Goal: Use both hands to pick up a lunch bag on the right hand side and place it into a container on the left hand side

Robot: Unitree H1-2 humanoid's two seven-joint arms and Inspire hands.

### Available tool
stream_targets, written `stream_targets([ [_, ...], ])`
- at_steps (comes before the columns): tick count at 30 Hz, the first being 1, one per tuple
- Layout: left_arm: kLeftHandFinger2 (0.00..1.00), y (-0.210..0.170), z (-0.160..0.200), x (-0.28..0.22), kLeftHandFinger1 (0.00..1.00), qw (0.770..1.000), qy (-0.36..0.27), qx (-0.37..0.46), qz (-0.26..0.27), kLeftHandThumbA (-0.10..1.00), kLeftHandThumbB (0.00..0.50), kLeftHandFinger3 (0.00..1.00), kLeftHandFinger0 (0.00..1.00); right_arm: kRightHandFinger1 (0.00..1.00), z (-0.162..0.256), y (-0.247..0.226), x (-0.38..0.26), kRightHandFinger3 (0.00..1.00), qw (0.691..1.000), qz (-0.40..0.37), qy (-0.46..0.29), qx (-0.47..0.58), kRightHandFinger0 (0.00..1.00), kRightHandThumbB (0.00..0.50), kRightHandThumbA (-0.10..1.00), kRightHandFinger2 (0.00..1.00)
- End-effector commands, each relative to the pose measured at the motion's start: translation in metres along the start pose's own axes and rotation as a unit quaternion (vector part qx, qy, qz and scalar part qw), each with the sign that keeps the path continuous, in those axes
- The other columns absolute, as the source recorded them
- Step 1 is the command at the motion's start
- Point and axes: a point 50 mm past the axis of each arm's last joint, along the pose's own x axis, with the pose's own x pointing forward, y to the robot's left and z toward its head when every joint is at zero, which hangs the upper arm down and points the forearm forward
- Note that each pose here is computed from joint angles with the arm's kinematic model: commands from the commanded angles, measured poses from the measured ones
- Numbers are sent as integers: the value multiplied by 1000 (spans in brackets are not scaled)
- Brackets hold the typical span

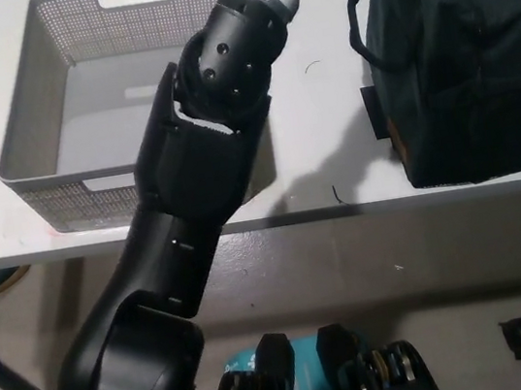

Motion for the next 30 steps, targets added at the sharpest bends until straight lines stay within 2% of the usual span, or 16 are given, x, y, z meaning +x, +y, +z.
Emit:
stream_targets([
  [1,1000,-9,-2,14,1000,997,29,-75,15,1000,422,1000,1000,1000,12,14,26,1000,999,20,-24,29,1000,189,1000,1000],
  [2,1000,-15,-7,14,1000,995,48,-87,10,1000,442,1000,1000,1000,9,16,27,1000,999,19,-21,37,1000,180,1000,1000],
  [4,1000,-25,-19,13,1000,990,80,-118,2,1000,452,1000,1000,1000,5,23,31,1000,998,16,-19,52,1000,171,1000,1000],
  [5,1000,-31,-26,12,1000,986,96,-135,3,1000,432,1000,1000,1000,1,26,33,1000,998,14,-15,64,1000,176,1000,1000],
  [7,1000,-48,-42,9,1000,968,132,-212,12,1000,418,1000,1000,1000,-9,32,40,1000,994,8,5,107,1000,218,1000,1000],
  [8,1000,-54,-48,8,1000,961,140,-236,16,1000,417,1000,1000,1000,-13,34,43,1000,992,7,14,123,1000,220,1000,1000],
  [9,1000,-57,-52,8,1000,958,148,-246,21,1000,430,1000,1000,1000,-16,35,45,1000,991,7,19,132,1000,234,1000,1000],
  [10,1000,-61,-57,7,1000,953,159,-256,27,1000,423,1000,1000,1000,-21,35,47,1000,989,6,26,144,1000,233,1000,1000],
  [11,1000,-66,-65,6,1000,950,171,-261,35,1000,404,1000,1000,1000,-27,36,48,1000,987,3,33,156,1000,211,1000,1000],
  [14,1000,-73,-79,2,1000,935,183,-297,55,1000,400,1000,1000,1000,-41,37,48,1000,982,0,46,183,1000,184,1000,1000],
  [16,1000,-73,-86,-1,1000,929,187,-313,67,1000,406,1000,1000,1000,-49,38,49,1000,980,-3,54,194,1000,186,1000,1000],
  [18,1000,-68,-97,-7,1000,924,201,-314,81,1000,423,1000,1000,1000,-55,39,48,1000,979,-4,62,195,1000,215,1000,1000],
  [22,1000,-65,-109,-19,1000,920,209,-319,91,1000,393,1000,1000,1000,-62,42,47,1000,979,0,66,194,1000,211,1000,1000],
  [30,1000,-74,-129,-36,1000,914,237,-316,93,1000,411,1000,1000,1000,-68,43,45,1000,980,8,66,186,1000,212,1000,1000],
])
